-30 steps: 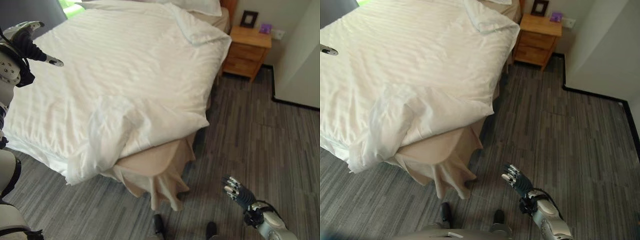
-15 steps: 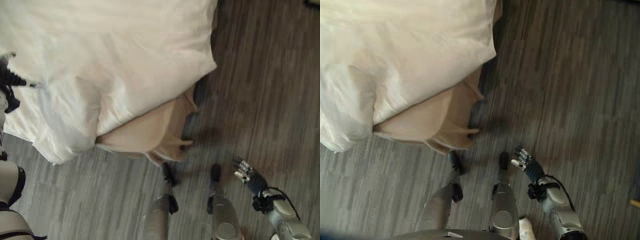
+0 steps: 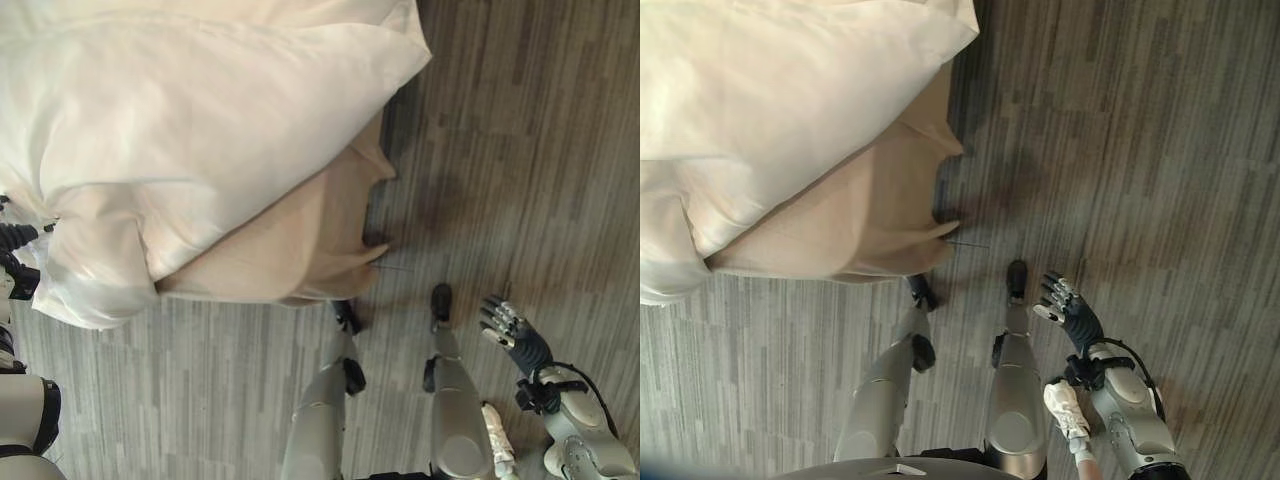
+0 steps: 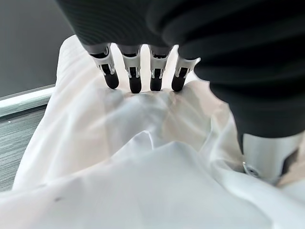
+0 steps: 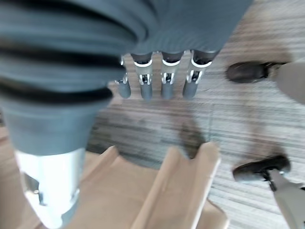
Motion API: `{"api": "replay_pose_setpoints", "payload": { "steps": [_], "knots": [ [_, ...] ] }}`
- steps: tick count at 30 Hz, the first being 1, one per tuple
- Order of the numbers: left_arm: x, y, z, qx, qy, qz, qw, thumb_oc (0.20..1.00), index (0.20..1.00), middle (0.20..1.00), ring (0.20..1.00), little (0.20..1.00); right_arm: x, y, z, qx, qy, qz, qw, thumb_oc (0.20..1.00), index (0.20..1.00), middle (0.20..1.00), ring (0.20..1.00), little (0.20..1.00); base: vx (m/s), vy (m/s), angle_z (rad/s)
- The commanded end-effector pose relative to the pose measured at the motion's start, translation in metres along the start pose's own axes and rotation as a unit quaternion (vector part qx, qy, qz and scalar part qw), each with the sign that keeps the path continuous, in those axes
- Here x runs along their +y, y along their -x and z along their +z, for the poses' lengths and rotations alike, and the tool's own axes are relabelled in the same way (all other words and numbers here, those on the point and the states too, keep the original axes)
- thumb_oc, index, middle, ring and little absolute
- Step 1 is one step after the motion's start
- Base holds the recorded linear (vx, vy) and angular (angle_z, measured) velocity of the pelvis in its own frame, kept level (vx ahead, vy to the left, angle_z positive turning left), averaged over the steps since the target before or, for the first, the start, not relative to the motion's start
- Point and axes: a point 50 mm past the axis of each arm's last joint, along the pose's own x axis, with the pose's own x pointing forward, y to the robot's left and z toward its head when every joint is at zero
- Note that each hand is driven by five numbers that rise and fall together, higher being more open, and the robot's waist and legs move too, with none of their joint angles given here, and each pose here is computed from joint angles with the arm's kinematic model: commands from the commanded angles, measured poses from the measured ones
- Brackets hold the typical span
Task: Making the bed.
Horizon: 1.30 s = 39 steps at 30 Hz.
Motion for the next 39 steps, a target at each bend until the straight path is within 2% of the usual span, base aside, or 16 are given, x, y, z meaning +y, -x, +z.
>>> {"api": "replay_pose_setpoints", "payload": {
  "steps": [1,4,5,6,7,11,14,15,16,18,21,23,27,30,35,39],
  "knots": [
    [0.013,0.001,-0.005,0.017,0.008,0.017,1.000,1.000,1.000,1.000,1.000,1.000,-0.007,0.008,-0.007,0.007,0.003,-0.012,1.000,1.000,1.000,1.000,1.000,1.000,0.02,-0.033,-0.02],
    [0.013,0.000,0.001,0.001,0.023,0.026,0.999,1.000,1.000,1.000,1.000,1.000,-0.008,0.007,-0.017,0.027,-0.005,-0.016,0.999,1.000,1.000,1.000,1.000,1.000,0.02,-0.016,0.00],
    [0.009,-0.001,0.011,-0.023,0.034,0.028,0.999,0.504,0.504,0.504,0.504,0.504,-0.007,0.005,-0.021,0.038,-0.007,-0.010,0.999,1.000,1.000,1.000,1.000,1.000,0.04,-0.014,0.00],
    [0.009,-0.001,0.011,-0.022,0.035,0.028,0.999,0.332,0.332,0.332,0.332,0.332,-0.007,0.005,-0.021,0.038,-0.007,-0.010,0.999,1.000,1.000,1.000,1.000,1.000,0.05,-0.016,0.05],
    [0.004,-0.002,0.023,-0.051,0.042,0.029,0.997,0.200,0.200,0.200,0.200,0.200,-0.006,0.003,-0.025,0.048,-0.009,-0.004,0.999,1.000,1.000,1.000,1.000,1.000,0.02,-0.010,0.07],
    [-0.012,-0.002,0.037,-0.083,0.062,0.014,0.994,0.200,0.200,0.200,0.200,0.200,-0.002,0.001,-0.035,0.070,-0.014,0.005,0.997,1.000,1.000,1.000,1.000,1.000,0.04,-0.009,0.08],
    [-0.031,0.000,0.051,-0.116,0.081,-0.005,0.990,0.200,0.200,0.200,0.200,0.200,-0.003,0.000,-0.039,0.079,-0.018,0.007,0.997,1.000,1.000,1.000,1.000,1.000,0.02,0.000,0.12],
    [-0.050,0.003,0.050,-0.120,0.081,-0.025,0.989,0.200,0.200,0.200,0.200,0.200,-0.002,-0.001,-0.042,0.083,-0.023,0.008,0.996,1.000,1.000,1.000,1.000,1.000,0.01,0.005,0.08],
    [-0.050,0.003,0.049,-0.119,0.081,-0.025,0.989,0.200,0.200,0.200,0.200,0.200,-0.002,-0.001,-0.042,0.084,-0.023,0.008,0.996,1.000,1.000,1.000,1.000,1.000,0.02,0.009,0.04],
    [-0.101,0.017,0.030,-0.110,0.069,-0.093,0.987,0.200,0.200,0.200,0.200,0.200,-0.002,-0.001,-0.041,0.082,-0.024,0.006,0.996,1.000,1.000,1.000,1.000,1.000,-0.03,0.007,0.05],
    [-0.108,0.020,0.028,-0.110,0.066,-0.102,0.987,0.200,0.200,0.200,0.200,0.200,-0.003,-0.001,-0.041,0.083,-0.023,0.005,0.996,1.000,1.000,1.000,1.000,1.000,-0.05,-0.002,0.01],
    [-0.153,0.045,0.003,-0.102,0.042,-0.176,0.978,0.200,0.200,0.200,0.200,0.200,-0.007,0.000,-0.039,0.082,-0.017,-0.002,0.997,1.000,1.000,1.000,1.000,1.000,0.01,0.002,-0.04],
    [-0.167,0.056,-0.022,-0.065,0.059,-0.193,0.977,0.200,0.200,0.200,0.200,0.200,-0.009,-0.001,-0.039,0.084,-0.010,-0.001,0.996,1.000,1.000,1.000,1.000,1.000,-0.01,0.004,0.05],
    [-0.163,0.058,-0.032,-0.045,0.096,-0.182,0.978,0.200,0.200,0.200,0.200,0.200,-0.008,-0.001,-0.040,0.087,-0.011,0.002,0.996,1.000,1.000,1.000,1.000,1.000,-0.01,-0.018,0.07],
    [-0.164,0.069,-0.029,-0.080,0.108,-0.192,0.972,0.200,0.200,0.200,0.200,0.200,-0.010,0.003,-0.044,0.097,-0.018,0.002,0.995,1.000,1.000,1.000,1.000,1.000,-0.01,-0.034,0.04],
    [-0.185,0.090,-0.029,-0.094,0.141,-0.236,0.957,0.200,0.200,0.200,0.200,0.200,-0.012,0.008,-0.050,0.111,-0.026,-0.002,0.994,1.000,1.000,1.000,1.000,1.000,0.02,-0.018,0.05]
  ]
}}
